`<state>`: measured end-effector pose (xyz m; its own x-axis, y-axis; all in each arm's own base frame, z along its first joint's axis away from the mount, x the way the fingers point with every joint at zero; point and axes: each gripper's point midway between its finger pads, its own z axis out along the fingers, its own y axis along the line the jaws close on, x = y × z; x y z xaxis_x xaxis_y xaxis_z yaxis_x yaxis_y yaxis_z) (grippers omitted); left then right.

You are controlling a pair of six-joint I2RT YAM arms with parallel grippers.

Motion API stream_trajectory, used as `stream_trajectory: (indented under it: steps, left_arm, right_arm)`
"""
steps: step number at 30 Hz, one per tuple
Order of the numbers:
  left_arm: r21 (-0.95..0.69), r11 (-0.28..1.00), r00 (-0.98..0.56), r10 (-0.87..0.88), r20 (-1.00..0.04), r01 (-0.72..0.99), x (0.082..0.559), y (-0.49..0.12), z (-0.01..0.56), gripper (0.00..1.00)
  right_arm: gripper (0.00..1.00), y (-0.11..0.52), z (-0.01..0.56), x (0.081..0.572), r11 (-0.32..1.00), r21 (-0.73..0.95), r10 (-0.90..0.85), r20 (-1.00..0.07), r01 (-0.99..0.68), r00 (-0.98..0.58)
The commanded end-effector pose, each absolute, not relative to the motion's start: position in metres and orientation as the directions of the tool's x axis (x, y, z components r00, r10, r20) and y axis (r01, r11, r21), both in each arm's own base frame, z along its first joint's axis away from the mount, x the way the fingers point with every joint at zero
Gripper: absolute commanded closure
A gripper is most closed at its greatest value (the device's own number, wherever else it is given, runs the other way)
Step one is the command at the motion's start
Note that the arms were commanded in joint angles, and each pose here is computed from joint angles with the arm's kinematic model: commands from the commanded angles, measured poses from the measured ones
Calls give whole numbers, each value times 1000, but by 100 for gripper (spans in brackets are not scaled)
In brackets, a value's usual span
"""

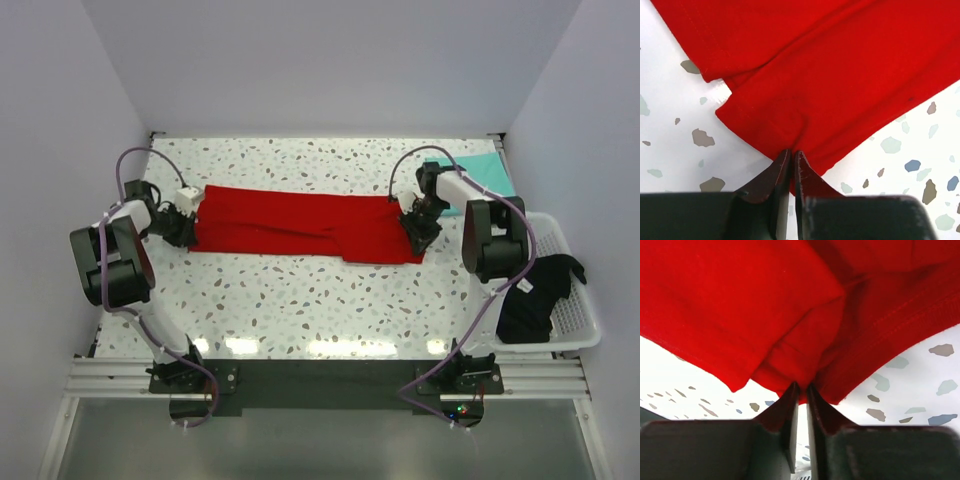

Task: Fold and stack the t-shirts
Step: Fold the tshirt

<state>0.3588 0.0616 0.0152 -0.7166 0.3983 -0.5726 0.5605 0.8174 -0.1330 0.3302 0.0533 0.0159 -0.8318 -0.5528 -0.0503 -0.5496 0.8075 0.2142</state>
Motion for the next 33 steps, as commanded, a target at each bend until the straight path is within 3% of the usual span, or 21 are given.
stream_trajectory:
  steps: [1,5,9,12,13,14,17,18,21,25,29,33]
  left_arm:
    - [-88,854,-786,425,-449,512,339,81,-17,89]
    - [-48,856,-790,451,-416,515,323,90,-14,97]
    - [-45,852,-795,466,-387,521,298,94,-13,100]
    - [-45,825,-759,494,-423,563,294,85,1,99]
    - [-39,818,-743,499,-447,573,295,82,13,98]
    - [-39,803,-720,511,-469,595,297,77,21,95]
    - [-21,752,-617,525,-587,659,313,57,63,75]
    - [-14,726,-565,523,-638,688,320,46,79,66]
    - [74,630,-412,587,-697,773,325,12,111,56]
    - [162,496,-223,627,-746,853,325,-55,138,51]
    - [117,334,-113,594,-796,935,298,-155,139,50]
    - [238,199,79,587,-806,950,280,-221,128,48]
  right_arm:
    - [87,49,13,331,811,178,-558,-52,-558,-828]
    - [99,46,17,318,802,186,-572,-30,-567,-820]
    - [100,48,25,302,789,205,-587,-22,-579,-809]
    - [99,55,35,290,778,235,-593,-33,-583,-805]
    - [96,57,41,289,779,244,-587,-43,-578,-809]
    - [85,58,46,287,781,253,-581,-44,-572,-813]
    - [66,64,68,290,790,257,-552,-98,-557,-828]
    - [65,65,75,292,794,252,-543,-116,-554,-832]
    - [61,71,100,291,809,266,-492,-180,-524,-852]
    - [60,95,114,273,790,389,-414,-233,-474,-880]
    - [60,107,99,257,787,471,-345,-197,-398,-918]
    - [60,111,75,251,797,502,-309,-140,-336,-941]
